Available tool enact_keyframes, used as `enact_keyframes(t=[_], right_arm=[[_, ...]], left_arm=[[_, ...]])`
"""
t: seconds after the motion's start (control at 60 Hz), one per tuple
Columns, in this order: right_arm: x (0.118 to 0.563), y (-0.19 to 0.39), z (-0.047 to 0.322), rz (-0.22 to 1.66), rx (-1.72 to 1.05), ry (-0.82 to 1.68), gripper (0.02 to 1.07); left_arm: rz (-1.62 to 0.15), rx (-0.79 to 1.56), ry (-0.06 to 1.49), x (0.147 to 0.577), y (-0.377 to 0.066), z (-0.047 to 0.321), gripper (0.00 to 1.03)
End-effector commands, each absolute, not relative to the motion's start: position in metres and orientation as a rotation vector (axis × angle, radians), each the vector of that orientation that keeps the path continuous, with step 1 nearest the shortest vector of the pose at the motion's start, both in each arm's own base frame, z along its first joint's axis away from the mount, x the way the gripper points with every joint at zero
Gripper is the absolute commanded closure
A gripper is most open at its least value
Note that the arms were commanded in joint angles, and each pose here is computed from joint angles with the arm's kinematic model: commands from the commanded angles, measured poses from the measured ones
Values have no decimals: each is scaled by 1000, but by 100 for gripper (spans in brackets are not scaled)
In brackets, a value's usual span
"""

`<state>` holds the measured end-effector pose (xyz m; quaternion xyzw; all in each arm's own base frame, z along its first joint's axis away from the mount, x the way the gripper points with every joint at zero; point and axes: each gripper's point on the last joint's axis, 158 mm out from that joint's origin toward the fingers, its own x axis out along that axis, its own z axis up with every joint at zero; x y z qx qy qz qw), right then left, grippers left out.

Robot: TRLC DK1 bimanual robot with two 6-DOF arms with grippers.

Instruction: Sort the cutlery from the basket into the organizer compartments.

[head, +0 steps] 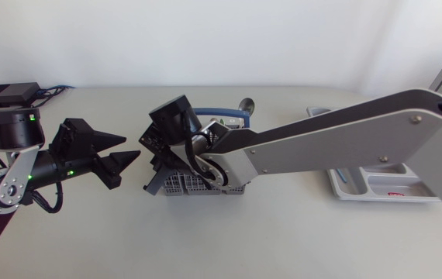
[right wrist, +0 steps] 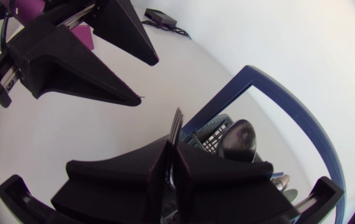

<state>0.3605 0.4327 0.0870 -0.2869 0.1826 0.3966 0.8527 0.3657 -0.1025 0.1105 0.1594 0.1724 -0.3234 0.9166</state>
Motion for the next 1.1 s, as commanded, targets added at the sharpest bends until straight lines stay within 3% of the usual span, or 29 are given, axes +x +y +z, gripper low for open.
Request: enact_keyframes(t=[0.0, 0.383, 0.767, 1.083], right_arm=[[357, 428, 91, 842, -605, 365, 101], [344, 422, 110, 881, -565, 343, 101], [332, 410, 197, 946, -384, 276, 101], [312, 382, 272, 1045, -179, 298, 101]], left_arm=[[-689, 329, 359, 359, -107, 104, 38], [-701, 322, 344, 354, -115, 115, 38], [-723, 321, 317, 348, -127, 133, 38], [-900, 273, 270, 326, -180, 175, 28]])
